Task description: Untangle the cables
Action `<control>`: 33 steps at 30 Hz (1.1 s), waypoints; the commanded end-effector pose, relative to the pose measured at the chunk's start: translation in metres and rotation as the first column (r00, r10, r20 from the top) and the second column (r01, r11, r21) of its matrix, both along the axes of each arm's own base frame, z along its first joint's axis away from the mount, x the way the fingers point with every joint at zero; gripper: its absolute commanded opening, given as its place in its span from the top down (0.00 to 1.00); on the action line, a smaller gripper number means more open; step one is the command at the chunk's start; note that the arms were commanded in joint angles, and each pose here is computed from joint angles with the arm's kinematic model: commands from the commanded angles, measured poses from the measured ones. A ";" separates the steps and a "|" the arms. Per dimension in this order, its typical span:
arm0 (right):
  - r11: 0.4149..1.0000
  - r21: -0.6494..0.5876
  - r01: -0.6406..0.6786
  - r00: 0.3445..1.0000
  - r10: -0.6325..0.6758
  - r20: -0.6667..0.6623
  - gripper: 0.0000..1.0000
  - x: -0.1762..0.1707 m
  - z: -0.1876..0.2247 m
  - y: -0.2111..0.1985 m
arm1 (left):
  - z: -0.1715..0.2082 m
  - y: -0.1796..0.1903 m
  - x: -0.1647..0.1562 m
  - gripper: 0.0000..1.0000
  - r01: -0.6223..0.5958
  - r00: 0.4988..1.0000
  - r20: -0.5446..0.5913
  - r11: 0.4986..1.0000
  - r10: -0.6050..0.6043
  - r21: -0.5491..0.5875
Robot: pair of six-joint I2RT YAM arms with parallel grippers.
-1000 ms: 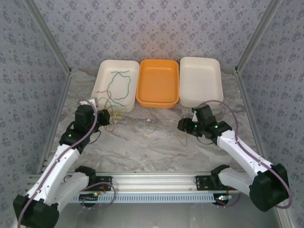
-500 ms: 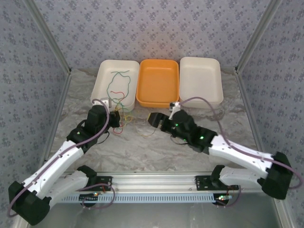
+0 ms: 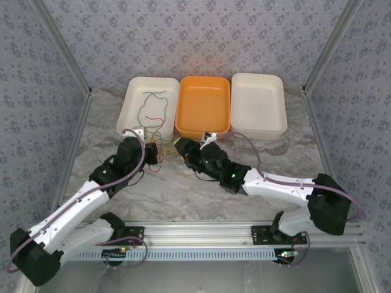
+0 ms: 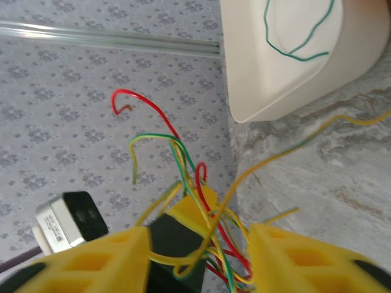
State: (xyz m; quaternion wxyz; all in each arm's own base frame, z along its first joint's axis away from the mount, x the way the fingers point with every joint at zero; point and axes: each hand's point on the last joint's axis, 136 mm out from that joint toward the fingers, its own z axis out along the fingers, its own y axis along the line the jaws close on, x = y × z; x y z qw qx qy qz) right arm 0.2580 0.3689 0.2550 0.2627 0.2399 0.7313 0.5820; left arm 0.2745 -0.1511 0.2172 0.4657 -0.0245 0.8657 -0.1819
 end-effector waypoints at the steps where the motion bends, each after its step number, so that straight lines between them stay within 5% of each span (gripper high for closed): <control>1: 0.993 0.101 0.066 0.998 -0.065 -0.011 0.70 0.015 0.014 -0.006 | 0.012 0.000 0.000 1.00 -0.015 0.999 0.042 0.999 0.016 -0.034; 6: 0.988 0.139 0.070 0.997 -0.074 0.020 1.00 0.025 0.024 -0.015 | 0.007 0.000 -0.001 1.00 -0.018 0.999 0.032 0.999 0.019 -0.036; 11: 0.987 0.087 0.135 0.985 -0.144 0.098 1.00 0.028 0.040 -0.060 | 0.003 0.002 -0.002 1.00 -0.030 0.999 0.027 0.998 0.031 -0.048; 21: 0.956 -0.095 0.279 0.904 -0.228 0.361 1.00 0.003 0.148 -0.172 | -0.050 0.015 0.004 1.00 -0.126 0.985 -0.105 0.989 0.134 0.082; 33: 0.947 -0.247 0.207 0.901 -0.087 0.424 1.00 -0.013 0.179 -0.189 | -0.139 0.023 0.006 0.97 -0.159 0.917 -0.314 0.948 0.244 0.275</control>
